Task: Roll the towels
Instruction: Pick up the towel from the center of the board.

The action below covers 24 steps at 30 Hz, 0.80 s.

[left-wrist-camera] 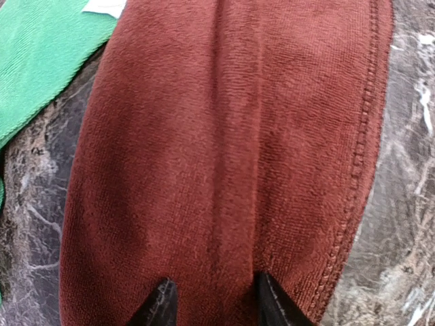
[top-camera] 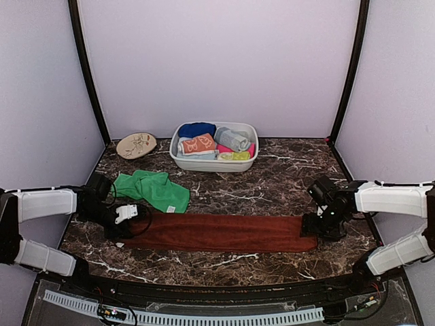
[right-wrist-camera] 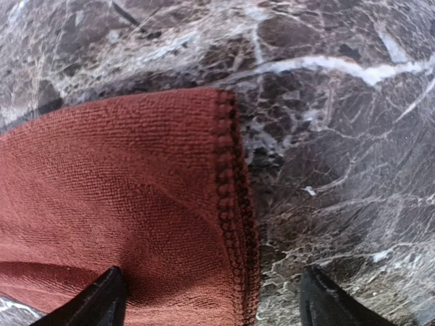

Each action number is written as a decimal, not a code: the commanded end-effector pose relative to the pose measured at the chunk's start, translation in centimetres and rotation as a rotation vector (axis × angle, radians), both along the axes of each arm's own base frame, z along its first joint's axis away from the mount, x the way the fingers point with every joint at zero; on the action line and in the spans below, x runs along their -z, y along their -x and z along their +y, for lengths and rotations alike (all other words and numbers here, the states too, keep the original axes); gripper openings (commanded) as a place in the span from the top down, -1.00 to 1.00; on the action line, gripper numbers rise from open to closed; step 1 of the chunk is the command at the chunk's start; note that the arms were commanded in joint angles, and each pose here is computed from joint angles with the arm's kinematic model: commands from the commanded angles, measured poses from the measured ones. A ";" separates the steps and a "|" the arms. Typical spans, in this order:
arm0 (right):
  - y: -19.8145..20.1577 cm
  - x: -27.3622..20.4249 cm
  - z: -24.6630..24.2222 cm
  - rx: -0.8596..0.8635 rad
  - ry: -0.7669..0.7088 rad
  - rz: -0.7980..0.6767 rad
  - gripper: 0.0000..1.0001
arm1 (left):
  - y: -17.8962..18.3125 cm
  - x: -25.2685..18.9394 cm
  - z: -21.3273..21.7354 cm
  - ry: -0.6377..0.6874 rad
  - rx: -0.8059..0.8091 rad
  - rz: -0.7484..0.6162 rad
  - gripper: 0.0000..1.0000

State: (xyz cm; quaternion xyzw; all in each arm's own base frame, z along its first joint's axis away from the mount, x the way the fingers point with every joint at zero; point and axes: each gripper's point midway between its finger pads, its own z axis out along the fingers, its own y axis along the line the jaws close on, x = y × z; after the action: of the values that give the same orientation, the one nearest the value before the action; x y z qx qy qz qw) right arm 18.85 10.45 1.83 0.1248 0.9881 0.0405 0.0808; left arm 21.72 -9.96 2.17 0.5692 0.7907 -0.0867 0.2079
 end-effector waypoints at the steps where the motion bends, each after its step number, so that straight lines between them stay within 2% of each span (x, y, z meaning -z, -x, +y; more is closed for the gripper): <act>1: 0.3 1.0 1.8 0.008 -0.108 0.024 -0.58 | 2.1 -1.1 -0.5 0.036 0.029 0.067 0.12; 4: 0.1 1.2 2.3 -0.001 -0.129 0.029 -0.32 | 0.8 -3.1 -0.5 0.042 0.004 0.015 0.04; 9: 0.0 1.0 2.8 -0.006 -0.155 0.025 0.23 | -2.1 -5.7 -0.3 0.040 -0.052 -0.086 -0.01; 12: 0.1 1.0 2.5 0.002 -0.141 0.028 0.63 | -3.9 -6.5 0.1 0.040 -0.104 -0.121 -0.08; 14: 0.0 1.0 1.7 0.022 -0.103 0.022 0.88 | -4.9 -6.5 0.6 0.043 -0.131 -0.133 -0.78; 16: -0.2 0.6 0.6 0.046 -0.067 0.016 1.00 | -6.0 -6.1 1.2 0.040 -0.172 -0.139 -0.85; 21: -2.0 -2.3 -3.6 0.125 0.044 -0.038 1.00 | -6.0 -5.5 0.8 0.069 -0.169 -0.031 -0.86; 24: -3.5 -4.7 -6.2 0.156 0.101 -0.081 1.00 | -6.3 -6.8 0.5 0.098 -0.170 -0.046 -0.89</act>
State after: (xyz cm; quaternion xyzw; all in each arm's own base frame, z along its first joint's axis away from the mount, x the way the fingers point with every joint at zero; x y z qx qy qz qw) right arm 20.79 8.00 3.14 0.1888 0.9767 0.0460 0.0915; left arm 27.60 -8.80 6.69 0.4997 0.8290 -0.0744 0.2400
